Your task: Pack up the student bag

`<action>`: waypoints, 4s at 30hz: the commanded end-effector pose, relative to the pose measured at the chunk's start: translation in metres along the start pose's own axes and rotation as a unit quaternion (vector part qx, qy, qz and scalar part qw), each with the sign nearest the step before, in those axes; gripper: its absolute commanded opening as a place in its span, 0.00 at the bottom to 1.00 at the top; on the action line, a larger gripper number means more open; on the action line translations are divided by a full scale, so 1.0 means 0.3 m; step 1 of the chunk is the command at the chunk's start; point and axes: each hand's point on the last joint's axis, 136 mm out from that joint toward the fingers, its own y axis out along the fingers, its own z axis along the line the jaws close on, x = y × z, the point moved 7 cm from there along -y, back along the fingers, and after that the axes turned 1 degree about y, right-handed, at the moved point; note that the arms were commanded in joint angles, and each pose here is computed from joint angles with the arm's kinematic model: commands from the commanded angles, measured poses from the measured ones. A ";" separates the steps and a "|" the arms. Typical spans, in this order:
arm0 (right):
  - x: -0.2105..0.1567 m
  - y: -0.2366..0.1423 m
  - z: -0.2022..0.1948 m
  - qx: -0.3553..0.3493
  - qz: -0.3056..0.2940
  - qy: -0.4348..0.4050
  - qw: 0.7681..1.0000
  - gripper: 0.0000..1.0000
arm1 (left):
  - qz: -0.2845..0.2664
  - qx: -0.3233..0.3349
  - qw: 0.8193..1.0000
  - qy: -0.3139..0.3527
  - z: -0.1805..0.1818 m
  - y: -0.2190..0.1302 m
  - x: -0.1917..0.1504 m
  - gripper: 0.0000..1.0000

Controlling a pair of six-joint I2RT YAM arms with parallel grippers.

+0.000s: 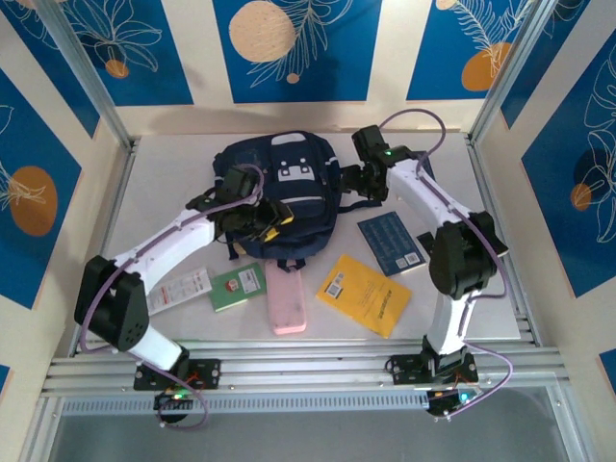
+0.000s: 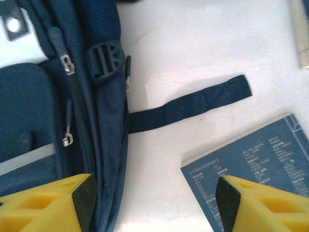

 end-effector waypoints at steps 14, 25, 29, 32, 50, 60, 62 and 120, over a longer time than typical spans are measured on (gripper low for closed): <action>-0.362 -0.121 0.147 0.178 0.088 -0.097 0.975 0.66 | -0.021 0.131 0.969 0.206 0.160 -0.248 0.013 0.53; -0.631 -0.181 0.398 0.280 0.163 -0.206 0.923 0.68 | -0.120 0.262 0.956 -0.048 0.594 -0.432 0.003 0.71; -0.661 -0.166 0.585 0.347 0.196 -0.243 0.884 0.69 | -0.177 0.311 0.924 -0.133 0.696 -0.514 -0.017 0.80; -0.662 -0.112 0.725 0.375 0.220 -0.248 0.866 0.68 | -0.238 0.366 0.883 -0.174 0.776 -0.576 -0.021 0.81; -0.733 0.279 1.068 0.370 0.309 -0.222 0.847 0.68 | -0.247 0.308 0.844 -0.364 1.019 -0.453 -0.041 0.77; -0.858 0.290 1.098 0.394 0.377 -0.215 0.810 0.61 | -0.205 0.289 0.855 -0.379 1.063 -0.368 -0.062 0.74; -0.869 0.285 1.114 0.409 0.389 -0.206 0.799 0.56 | -0.200 0.280 0.858 -0.380 1.071 -0.350 -0.064 0.72; -0.434 -0.360 0.044 0.366 0.118 -0.003 0.923 0.00 | -0.080 -0.091 0.992 0.021 0.364 -0.181 0.137 0.84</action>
